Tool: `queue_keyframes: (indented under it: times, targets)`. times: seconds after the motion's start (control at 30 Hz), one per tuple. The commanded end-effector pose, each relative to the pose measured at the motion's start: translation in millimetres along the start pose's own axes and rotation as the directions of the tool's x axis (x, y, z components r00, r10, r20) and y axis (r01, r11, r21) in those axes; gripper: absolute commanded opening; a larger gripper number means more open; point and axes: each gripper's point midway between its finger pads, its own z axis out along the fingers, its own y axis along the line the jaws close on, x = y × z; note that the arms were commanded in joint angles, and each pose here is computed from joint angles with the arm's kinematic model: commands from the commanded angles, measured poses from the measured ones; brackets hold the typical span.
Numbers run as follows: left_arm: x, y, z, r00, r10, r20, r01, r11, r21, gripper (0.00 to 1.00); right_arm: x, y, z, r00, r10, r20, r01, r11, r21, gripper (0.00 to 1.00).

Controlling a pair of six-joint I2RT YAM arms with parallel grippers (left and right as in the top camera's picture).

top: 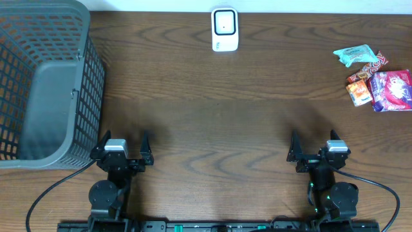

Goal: Scan the item barcode

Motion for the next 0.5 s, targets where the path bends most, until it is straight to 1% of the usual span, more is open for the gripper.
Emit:
queue_keyframes:
  times: [0.0, 0.13, 0.47]
  targets:
    - [15, 12, 0, 0.999, 0.013, -0.048, -0.016, 0.999, -0.051, 0.98, 0, 0, 0, 1.000, -0.011, 0.001, 0.011, 1.000, 0.001, 0.99]
    - [14, 21, -1, 0.999, -0.022, -0.044, 0.018, 0.996, -0.091, 0.98, 0, -1, 0, 1.000, -0.011, 0.001, 0.011, 1.000, 0.002, 0.99]
    - [14, 21, -1, 0.999, -0.031, -0.043, 0.027, 0.996, -0.089, 0.98, 0, 0, 0, 1.000, -0.011, 0.001, 0.011, 1.000, 0.001, 0.99]
